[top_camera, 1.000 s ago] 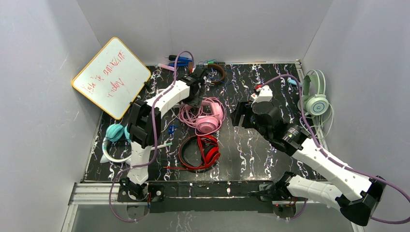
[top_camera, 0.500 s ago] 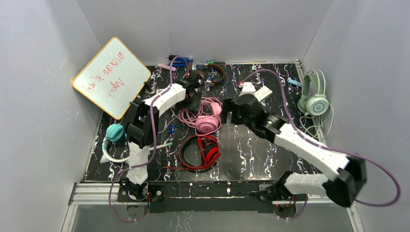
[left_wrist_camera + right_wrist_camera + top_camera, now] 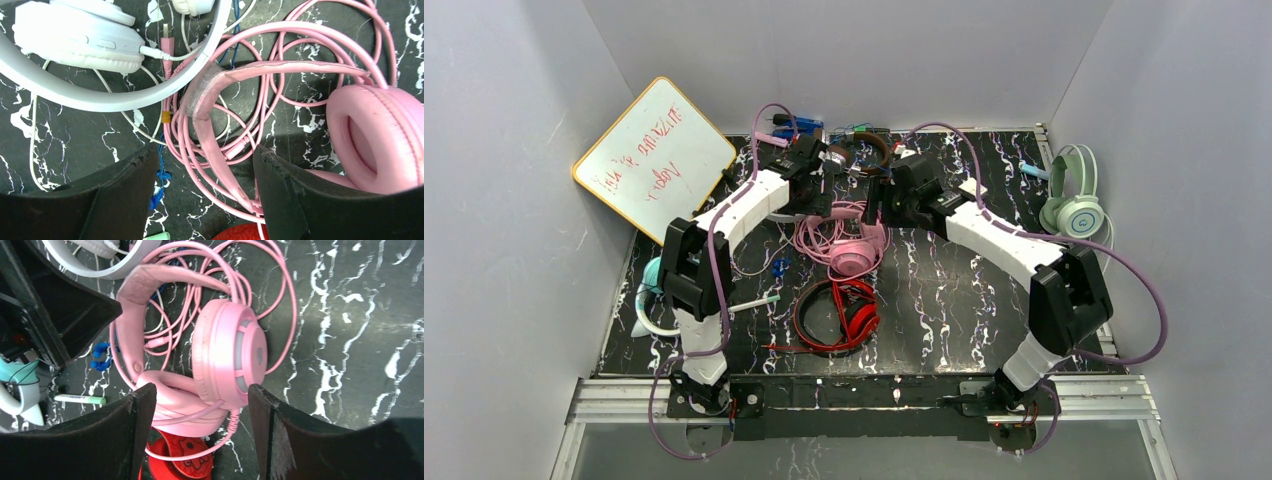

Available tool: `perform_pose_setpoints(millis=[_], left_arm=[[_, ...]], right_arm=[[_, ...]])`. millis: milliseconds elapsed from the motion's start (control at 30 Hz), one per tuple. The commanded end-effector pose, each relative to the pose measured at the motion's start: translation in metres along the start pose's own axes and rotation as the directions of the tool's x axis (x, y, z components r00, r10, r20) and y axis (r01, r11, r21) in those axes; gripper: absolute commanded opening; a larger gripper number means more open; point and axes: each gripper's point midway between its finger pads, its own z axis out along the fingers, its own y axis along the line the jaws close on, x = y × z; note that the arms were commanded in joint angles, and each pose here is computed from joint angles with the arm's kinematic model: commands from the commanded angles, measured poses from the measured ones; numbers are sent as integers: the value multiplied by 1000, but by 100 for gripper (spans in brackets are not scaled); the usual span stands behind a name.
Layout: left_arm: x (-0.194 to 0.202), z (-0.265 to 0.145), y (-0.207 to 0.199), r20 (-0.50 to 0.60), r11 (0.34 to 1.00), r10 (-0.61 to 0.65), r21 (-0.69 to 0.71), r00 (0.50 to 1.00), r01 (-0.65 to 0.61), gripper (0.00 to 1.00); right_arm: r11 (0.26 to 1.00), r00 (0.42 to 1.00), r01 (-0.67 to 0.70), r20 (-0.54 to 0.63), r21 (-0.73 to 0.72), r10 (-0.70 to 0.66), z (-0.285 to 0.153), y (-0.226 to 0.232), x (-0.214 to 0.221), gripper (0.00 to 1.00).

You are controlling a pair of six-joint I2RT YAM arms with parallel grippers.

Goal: Wrap the headphones
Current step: Pick up the headphones from the center of the board.

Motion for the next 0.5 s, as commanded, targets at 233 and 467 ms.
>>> perform_pose_setpoints(millis=[233,467], left_arm=[[5,-9,8,-16,1000,-13,17,1000,13,68],[6,-2,7,-33,1000,10,22,999,-9,68]], right_arm=[[988,990,-116,-90,-106,107,1,-1,14,58],[992,979,-114,-178,-52,103,2,-36,56,52]])
